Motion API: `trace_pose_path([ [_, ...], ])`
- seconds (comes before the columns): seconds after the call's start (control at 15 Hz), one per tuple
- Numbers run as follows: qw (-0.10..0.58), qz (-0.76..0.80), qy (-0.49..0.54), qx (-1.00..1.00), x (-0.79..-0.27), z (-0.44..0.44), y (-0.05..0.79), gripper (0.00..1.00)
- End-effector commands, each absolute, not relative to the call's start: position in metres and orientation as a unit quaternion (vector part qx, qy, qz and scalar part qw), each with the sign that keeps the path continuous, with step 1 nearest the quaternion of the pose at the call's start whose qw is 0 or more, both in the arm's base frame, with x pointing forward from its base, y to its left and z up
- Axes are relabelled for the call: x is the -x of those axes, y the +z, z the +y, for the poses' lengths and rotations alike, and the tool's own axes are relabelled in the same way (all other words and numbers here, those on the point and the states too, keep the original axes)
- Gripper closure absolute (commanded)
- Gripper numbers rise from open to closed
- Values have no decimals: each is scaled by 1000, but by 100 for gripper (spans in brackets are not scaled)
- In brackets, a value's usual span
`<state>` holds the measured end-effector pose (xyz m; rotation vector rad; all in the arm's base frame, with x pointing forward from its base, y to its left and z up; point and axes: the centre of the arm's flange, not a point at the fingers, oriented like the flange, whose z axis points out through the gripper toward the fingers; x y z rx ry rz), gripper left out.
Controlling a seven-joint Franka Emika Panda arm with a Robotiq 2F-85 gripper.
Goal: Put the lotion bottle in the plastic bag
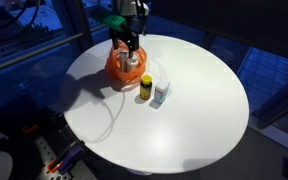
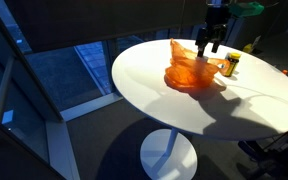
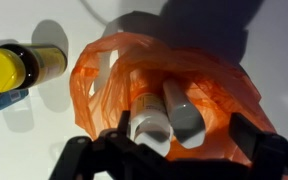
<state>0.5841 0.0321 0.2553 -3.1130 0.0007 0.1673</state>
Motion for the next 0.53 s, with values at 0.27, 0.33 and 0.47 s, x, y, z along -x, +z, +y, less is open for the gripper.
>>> trace_pose_path([
  [0.27, 0, 39, 60, 997, -578, -2, 317, 0],
  [0.33, -1, 44, 61, 997, -576, -9, 327, 0],
  [0.47, -4, 55, 61, 997, -573, -24, 346, 0],
])
